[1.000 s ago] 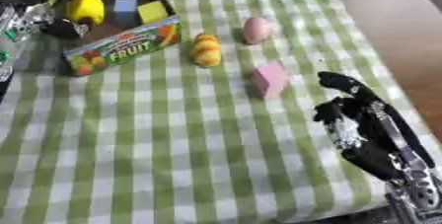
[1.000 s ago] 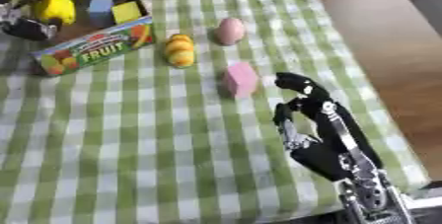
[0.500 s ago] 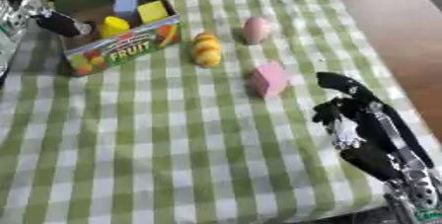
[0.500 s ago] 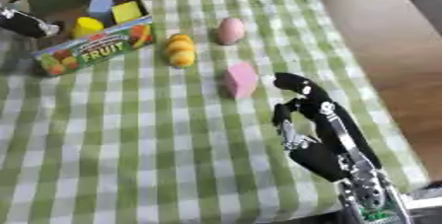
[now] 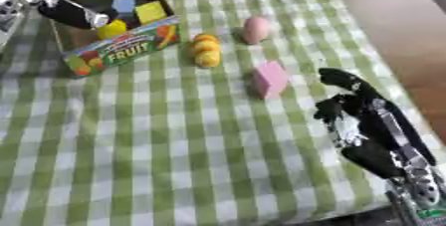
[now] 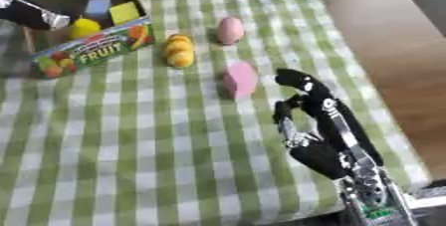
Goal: Pick up objects on the table and place them in the box.
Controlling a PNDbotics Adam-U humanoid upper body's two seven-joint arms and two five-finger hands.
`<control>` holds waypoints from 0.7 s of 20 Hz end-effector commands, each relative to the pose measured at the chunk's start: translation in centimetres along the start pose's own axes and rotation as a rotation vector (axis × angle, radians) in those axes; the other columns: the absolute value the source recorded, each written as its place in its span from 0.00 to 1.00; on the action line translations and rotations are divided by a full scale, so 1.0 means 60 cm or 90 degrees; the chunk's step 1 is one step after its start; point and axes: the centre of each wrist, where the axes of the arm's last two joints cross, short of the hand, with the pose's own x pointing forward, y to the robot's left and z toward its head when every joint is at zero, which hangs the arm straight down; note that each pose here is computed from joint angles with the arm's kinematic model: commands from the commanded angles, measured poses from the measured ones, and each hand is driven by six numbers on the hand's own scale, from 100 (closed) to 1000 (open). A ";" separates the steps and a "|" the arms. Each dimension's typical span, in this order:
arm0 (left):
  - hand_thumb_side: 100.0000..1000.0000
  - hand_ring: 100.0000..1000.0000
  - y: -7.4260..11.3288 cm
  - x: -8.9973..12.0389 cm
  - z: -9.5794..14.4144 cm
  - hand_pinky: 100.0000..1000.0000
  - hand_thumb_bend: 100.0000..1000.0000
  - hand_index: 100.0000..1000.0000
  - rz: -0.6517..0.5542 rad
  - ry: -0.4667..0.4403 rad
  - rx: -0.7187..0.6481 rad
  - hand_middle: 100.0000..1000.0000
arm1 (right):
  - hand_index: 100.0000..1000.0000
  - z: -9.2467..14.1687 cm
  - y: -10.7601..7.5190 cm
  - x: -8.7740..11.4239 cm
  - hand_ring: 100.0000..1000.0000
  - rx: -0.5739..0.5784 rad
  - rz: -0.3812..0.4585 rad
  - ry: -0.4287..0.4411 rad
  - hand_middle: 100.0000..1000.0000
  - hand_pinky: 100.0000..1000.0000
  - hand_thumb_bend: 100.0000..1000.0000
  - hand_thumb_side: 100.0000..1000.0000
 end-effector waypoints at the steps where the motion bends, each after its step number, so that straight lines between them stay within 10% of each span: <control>1: 0.10 0.73 0.036 0.026 0.034 0.74 0.00 0.88 0.041 -0.037 0.057 0.71 | 0.83 -0.006 -0.060 0.013 0.48 0.000 0.098 -0.044 0.86 0.67 0.00 0.27; 10: 0.46 0.69 -0.034 0.077 0.129 0.62 0.00 0.82 0.421 0.015 0.216 0.62 | 0.90 -0.010 -0.172 0.040 0.66 0.191 0.327 -0.014 0.92 0.72 0.00 0.13; 14: 0.53 0.67 -0.096 0.086 0.157 0.60 0.00 0.80 0.570 0.073 0.260 0.59 | 0.94 -0.031 -0.198 0.037 0.76 0.313 0.362 0.017 0.97 0.76 0.00 0.35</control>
